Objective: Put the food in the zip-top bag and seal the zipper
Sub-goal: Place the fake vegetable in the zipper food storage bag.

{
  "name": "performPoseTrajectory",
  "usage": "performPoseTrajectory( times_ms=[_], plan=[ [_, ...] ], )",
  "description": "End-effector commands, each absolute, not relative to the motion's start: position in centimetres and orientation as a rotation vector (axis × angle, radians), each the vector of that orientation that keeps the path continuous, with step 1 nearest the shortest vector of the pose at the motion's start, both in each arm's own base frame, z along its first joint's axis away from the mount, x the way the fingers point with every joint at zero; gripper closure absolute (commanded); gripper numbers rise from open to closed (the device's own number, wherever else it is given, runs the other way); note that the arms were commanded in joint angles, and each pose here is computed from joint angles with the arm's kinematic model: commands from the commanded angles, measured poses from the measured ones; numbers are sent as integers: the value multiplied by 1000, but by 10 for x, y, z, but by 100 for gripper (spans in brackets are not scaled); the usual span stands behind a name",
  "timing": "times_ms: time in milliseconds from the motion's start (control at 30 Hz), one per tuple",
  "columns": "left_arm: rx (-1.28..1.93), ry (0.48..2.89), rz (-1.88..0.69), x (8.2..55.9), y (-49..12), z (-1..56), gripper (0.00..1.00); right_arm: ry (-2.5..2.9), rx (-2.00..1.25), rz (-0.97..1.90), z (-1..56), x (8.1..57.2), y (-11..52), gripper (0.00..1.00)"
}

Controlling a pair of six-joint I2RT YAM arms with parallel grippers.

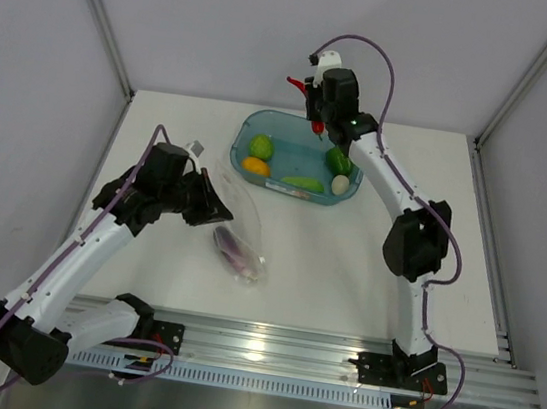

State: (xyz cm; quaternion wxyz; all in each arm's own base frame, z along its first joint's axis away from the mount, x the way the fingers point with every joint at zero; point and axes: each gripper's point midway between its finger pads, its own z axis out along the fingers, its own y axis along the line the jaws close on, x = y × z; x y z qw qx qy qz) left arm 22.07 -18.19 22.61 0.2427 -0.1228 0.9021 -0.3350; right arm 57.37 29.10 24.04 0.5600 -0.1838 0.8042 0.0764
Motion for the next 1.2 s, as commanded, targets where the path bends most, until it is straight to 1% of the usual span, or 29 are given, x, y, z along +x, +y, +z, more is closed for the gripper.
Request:
performPoseTrajectory(
  times_ms=[0, 33, 133, 167, 233, 267, 300, 367, 400, 500, 600, 933, 1000, 1167],
  plan=[
    [-306, 2445, -961, 222, -188, 233, 99, 1775, -326, 311, 320, 533, 304, 100],
    [-308, 2443, -961, 223, -189, 234, 100, 1780, -313, 368, 327, 508, 308, 100],
    [-307, 2442, -963, 225, -190, 237, 99, 1729, -276, 498, 352, 467, 319, 100],
    [-308, 2445, -960, 225, -189, 239, 99, 1718, -214, 594, 363, 442, 322, 100],
    [-319, 2447, -958, 225, -189, 238, 99, 1717, -163, 714, 371, 416, 328, 100],
    [-317, 2435, -970, 226, -190, 240, 99, 1671, -102, 828, 396, 392, 332, 100],
    [-322, 2433, -981, 226, -191, 241, 99, 1697, -98, 856, 380, 380, 337, 100],
    [-323, 2428, -994, 227, -193, 241, 99, 1649, -109, 923, 393, 357, 348, 100],
    [-334, 2433, -993, 228, -193, 240, 99, 1636, -115, 928, 398, 336, 357, 100],
    [-340, 2440, -1001, 228, -195, 241, 99, 1609, -126, 924, 408, 305, 367, 100],
    [-343, 2421, -1014, 229, -195, 246, 99, 1614, -151, 959, 398, 286, 378, 100],
    [-347, 2413, -1020, 223, -193, 248, 99, 1722, -219, 888, 339, 267, 406, 100],
    [-348, 2403, -1020, 223, -192, 251, 99, 1739, -227, 904, 332, 261, 412, 99],
    [-342, 2409, -1020, 220, -192, 250, 99, 1777, -267, 825, 310, 253, 416, 95]
  ],
)
